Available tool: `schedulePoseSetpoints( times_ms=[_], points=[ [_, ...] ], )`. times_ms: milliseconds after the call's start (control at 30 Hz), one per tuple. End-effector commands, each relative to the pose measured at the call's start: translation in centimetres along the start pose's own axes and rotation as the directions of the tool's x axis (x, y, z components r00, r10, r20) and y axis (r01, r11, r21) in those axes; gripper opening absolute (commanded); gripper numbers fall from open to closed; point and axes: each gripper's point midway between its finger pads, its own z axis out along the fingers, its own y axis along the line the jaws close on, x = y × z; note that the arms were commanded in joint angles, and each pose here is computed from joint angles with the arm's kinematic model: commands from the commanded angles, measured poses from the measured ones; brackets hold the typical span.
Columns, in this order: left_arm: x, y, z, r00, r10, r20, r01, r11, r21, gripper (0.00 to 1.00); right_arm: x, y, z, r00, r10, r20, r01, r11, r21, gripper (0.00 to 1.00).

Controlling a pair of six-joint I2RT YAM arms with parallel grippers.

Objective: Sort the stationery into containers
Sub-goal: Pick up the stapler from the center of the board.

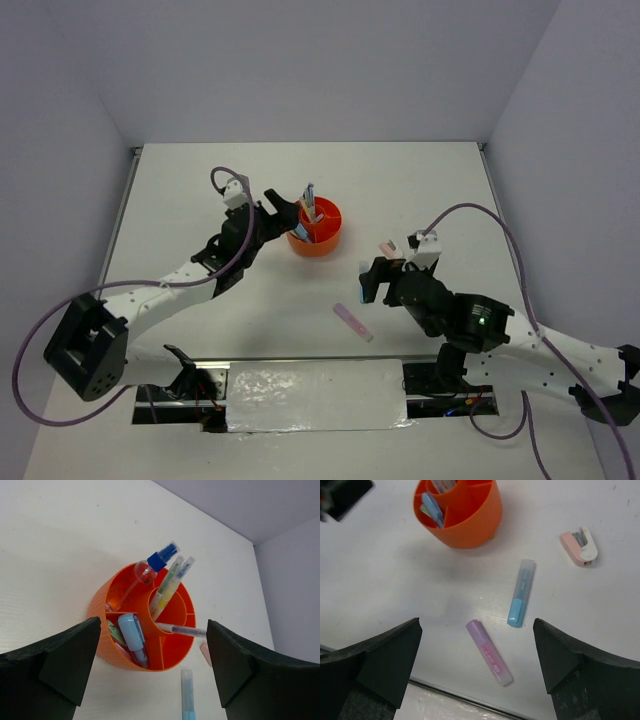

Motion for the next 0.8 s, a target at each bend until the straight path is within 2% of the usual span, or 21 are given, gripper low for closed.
schedulePoseSetpoints(
  times_ms=[0, 33, 100, 133, 233, 267, 333, 367, 500, 533, 567, 767],
  points=[
    [-3.0, -1.9, -2.1, 0.999, -0.022, 0.029, 0.021, 0.999, 0.025, 0.99, 1.7, -0.6, 2.0, 0.994, 0.016, -0.104, -0.013, 1.000, 0.026, 1.00],
    [-2.0, -1.0, -2.8, 0.999, 0.019, -0.034, -0.020, 1.000, -0.014, 0.99, 1.2, -2.3, 3.3, 0.994, 0.026, -0.103, -0.018, 0.997, 0.077, 1.00],
    [-3.2, -1.9, -4.2, 0.995, 0.081, -0.059, -0.081, 0.997, 0.006, 0.99, 2.1, -3.1, 4.9, 0.990, 0.031, -0.135, -0.020, 0.996, 0.086, 1.00],
    [-2.5, -1.5, -5.4, 0.984, 0.125, -0.126, -0.125, 0.992, 0.004, 0.99, 1.9, -3.8, 5.6, 0.989, 0.025, -0.145, -0.012, 0.996, 0.093, 1.00],
    [-2.4, -1.7, -7.2, 0.955, 0.225, -0.192, -0.219, 0.974, 0.051, 0.99, 1.2, -4.5, 8.1, 0.987, -0.028, -0.157, 0.042, 0.996, 0.083, 1.00],
    [-1.7, -2.0, -8.5, 0.936, 0.253, -0.245, -0.233, 0.967, 0.106, 0.99, 1.4, -5.0, 9.3, 0.981, -0.043, -0.191, 0.064, 0.992, 0.105, 1.00],
    [-1.6, -2.4, -10.5, 0.913, 0.307, -0.269, -0.265, 0.947, 0.183, 0.99, 0.1, -6.8, 11.1, 0.977, -0.043, -0.209, 0.074, 0.987, 0.141, 1.00],
    [-0.6, -2.1, -11.6, 0.890, 0.330, -0.315, -0.271, 0.938, 0.218, 0.99, 1.2, -8.0, 12.4, 0.963, -0.046, -0.266, 0.095, 0.980, 0.173, 1.00],
    [-0.8, -1.0, -15.2, 0.872, 0.366, -0.326, -0.294, 0.922, 0.251, 0.99, 2.1, -12.0, 15.2, 0.912, -0.044, -0.407, 0.151, 0.960, 0.235, 1.00],
    [-1.4, -1.0, -16.4, 0.879, 0.370, -0.301, -0.294, 0.917, 0.269, 0.99, 1.1, -12.5, 15.9, 0.914, -0.048, -0.402, 0.168, 0.949, 0.268, 1.00],
    [-1.3, -0.4, -17.1, 0.868, 0.389, -0.309, -0.313, 0.911, 0.268, 0.99, 2.4, -13.3, 16.3, 0.885, -0.047, -0.463, 0.197, 0.939, 0.281, 1.00],
    [-1.9, 0.7, -19.7, 0.846, 0.465, -0.259, -0.381, 0.869, 0.316, 0.99, 2.7, -14.1, 18.3, 0.844, -0.140, -0.517, 0.281, 0.938, 0.205, 1.00]
  ],
)
